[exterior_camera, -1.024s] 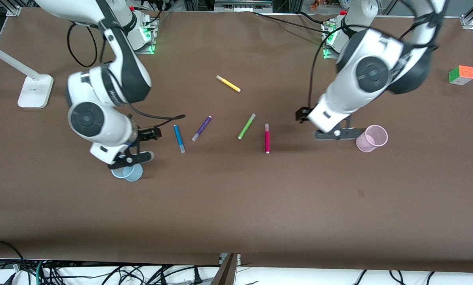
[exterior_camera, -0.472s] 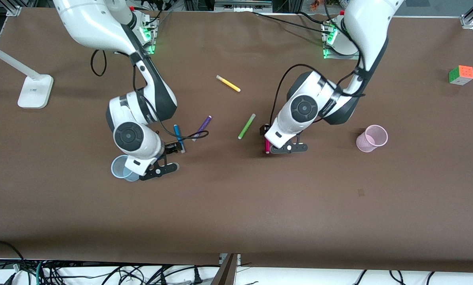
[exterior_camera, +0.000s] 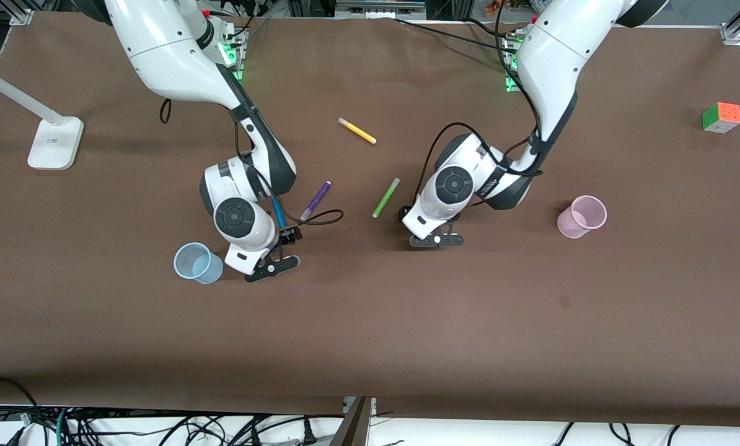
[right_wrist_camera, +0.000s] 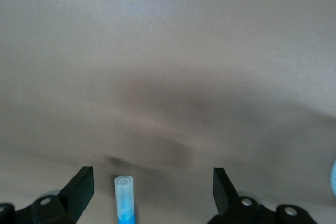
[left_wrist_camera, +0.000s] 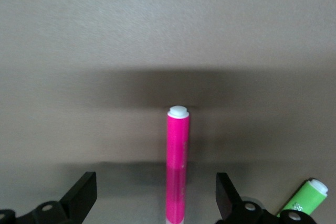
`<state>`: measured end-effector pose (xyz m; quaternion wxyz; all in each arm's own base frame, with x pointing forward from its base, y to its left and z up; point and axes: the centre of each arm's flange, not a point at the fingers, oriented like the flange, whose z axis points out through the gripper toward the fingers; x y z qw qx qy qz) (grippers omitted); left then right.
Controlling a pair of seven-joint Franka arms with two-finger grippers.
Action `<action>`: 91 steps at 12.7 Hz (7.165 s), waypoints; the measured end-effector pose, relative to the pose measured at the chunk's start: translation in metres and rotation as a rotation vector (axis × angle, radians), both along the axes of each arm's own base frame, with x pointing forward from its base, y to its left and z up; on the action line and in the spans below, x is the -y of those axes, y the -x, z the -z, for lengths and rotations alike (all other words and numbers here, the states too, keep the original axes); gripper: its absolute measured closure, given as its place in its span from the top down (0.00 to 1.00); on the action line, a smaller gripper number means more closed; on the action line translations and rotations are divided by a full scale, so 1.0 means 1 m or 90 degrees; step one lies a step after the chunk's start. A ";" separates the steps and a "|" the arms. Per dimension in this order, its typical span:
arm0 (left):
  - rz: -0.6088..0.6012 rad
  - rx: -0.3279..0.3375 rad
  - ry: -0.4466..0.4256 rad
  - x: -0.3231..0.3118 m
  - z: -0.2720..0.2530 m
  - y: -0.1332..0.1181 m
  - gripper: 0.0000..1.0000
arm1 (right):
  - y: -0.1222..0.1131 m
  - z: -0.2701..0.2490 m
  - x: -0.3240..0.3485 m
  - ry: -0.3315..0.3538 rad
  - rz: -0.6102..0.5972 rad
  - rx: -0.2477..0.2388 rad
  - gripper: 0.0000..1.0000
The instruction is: Place pink and blue markers in matching cups
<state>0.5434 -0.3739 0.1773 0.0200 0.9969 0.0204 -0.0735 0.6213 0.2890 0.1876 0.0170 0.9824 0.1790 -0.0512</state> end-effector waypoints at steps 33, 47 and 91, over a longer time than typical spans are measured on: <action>0.647 0.232 0.436 -0.450 -0.174 -0.038 0.18 | -0.045 -0.167 0.085 -0.124 -0.286 0.148 0.16; 0.676 0.385 0.565 -0.514 -0.070 -0.008 0.33 | -0.069 -0.128 0.201 -0.346 -0.489 0.242 0.16; 0.099 -0.017 -0.052 -0.299 -0.398 -0.048 1.00 | 0.070 -0.408 0.270 -0.008 0.291 -0.005 1.00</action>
